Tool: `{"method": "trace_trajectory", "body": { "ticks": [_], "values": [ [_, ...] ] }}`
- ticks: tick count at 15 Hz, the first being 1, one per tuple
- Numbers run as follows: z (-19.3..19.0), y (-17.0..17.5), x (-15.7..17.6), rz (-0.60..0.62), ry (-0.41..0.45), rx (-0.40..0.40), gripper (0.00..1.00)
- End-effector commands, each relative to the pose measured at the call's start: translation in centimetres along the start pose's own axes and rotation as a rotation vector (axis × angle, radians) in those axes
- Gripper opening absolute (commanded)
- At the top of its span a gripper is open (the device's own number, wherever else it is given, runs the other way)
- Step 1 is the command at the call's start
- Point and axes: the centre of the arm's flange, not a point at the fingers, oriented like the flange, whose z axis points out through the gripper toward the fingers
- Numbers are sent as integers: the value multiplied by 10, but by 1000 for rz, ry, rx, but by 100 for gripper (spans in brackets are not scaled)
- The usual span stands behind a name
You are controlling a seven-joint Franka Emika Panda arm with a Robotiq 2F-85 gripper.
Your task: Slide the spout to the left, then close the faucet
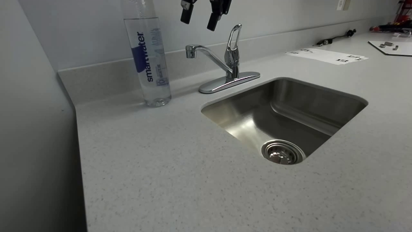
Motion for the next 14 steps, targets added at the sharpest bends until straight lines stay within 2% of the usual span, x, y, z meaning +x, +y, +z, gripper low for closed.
{"method": "trace_trajectory", "body": {
  "ticks": [1,5,14],
  "values": [
    [-4,4,22,3,21,-11,100],
    [-9,18,19,16,31,-23,100],
    [-3,56,-3,64,-39,-24,100]
  ]
}}
